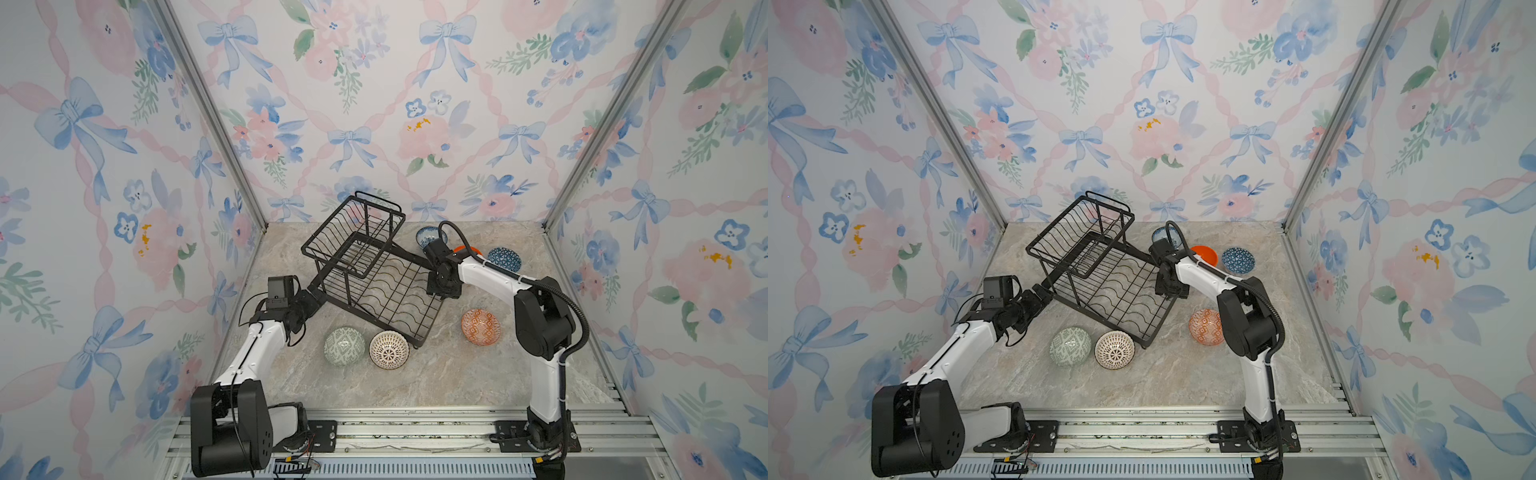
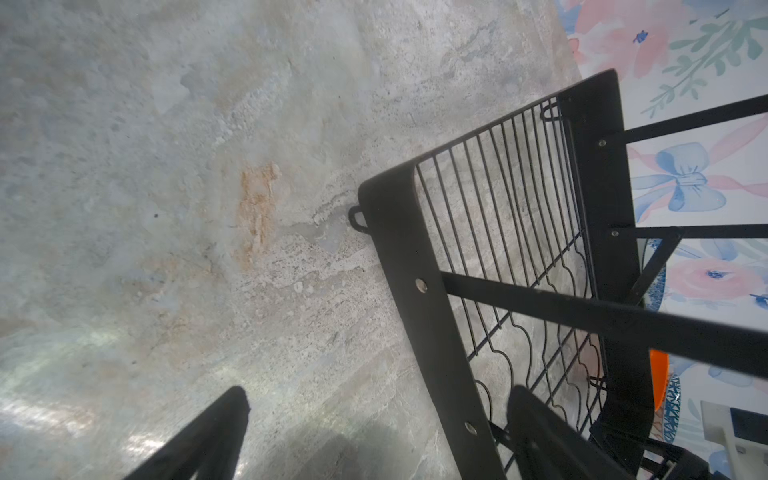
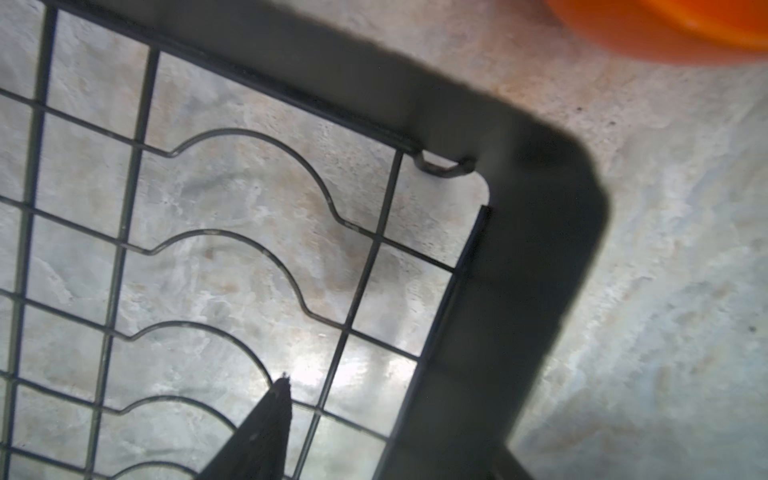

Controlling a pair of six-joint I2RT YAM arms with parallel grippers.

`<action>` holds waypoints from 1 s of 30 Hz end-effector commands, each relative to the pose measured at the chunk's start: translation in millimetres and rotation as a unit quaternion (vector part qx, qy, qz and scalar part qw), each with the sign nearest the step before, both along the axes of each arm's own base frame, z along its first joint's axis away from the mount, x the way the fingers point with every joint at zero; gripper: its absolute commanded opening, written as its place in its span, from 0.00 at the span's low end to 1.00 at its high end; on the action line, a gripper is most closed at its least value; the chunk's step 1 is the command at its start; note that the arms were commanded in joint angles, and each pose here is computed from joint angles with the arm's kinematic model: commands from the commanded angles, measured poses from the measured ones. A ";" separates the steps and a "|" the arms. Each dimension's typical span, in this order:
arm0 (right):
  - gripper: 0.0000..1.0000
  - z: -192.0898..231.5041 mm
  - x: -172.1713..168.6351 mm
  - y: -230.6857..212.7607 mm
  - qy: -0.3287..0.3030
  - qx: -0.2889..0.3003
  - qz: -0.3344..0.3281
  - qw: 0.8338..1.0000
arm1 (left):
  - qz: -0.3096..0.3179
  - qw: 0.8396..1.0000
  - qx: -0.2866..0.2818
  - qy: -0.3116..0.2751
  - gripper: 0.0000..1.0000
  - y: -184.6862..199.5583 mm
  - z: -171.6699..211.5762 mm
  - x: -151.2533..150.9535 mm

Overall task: Load the bowls into the dish rack
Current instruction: 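Grip the wire rack with both grippers and rotate it square to the table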

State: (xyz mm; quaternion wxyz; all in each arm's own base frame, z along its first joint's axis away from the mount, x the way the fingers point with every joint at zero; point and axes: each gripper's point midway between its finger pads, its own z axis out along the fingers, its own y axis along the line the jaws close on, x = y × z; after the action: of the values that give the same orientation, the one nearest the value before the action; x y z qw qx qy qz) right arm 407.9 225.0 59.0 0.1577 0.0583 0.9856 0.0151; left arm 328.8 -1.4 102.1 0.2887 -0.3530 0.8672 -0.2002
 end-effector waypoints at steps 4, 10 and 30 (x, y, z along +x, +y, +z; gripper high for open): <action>0.57 -1.9 7.6 51.5 -0.009 0.026 0.030 0.999 | -0.016 1.000 -0.015 0.018 0.98 -2.7 -11.5 -11.9; 0.57 -5.5 22.1 71.8 -0.019 0.024 0.037 0.999 | -0.020 0.999 -0.023 0.022 0.98 -5.3 -15.1 -15.9; 0.73 58.3 42.8 93.5 -0.060 0.043 0.052 0.996 | -0.031 0.998 -0.048 0.015 0.98 -14.8 -9.4 -16.2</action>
State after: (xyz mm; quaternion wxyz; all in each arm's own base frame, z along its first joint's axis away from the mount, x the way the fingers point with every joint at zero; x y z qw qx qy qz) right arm 471.9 317.0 80.2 0.2095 0.0200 0.9760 0.0567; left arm 319.1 -13.8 92.9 0.2596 -0.3427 0.8708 -0.2385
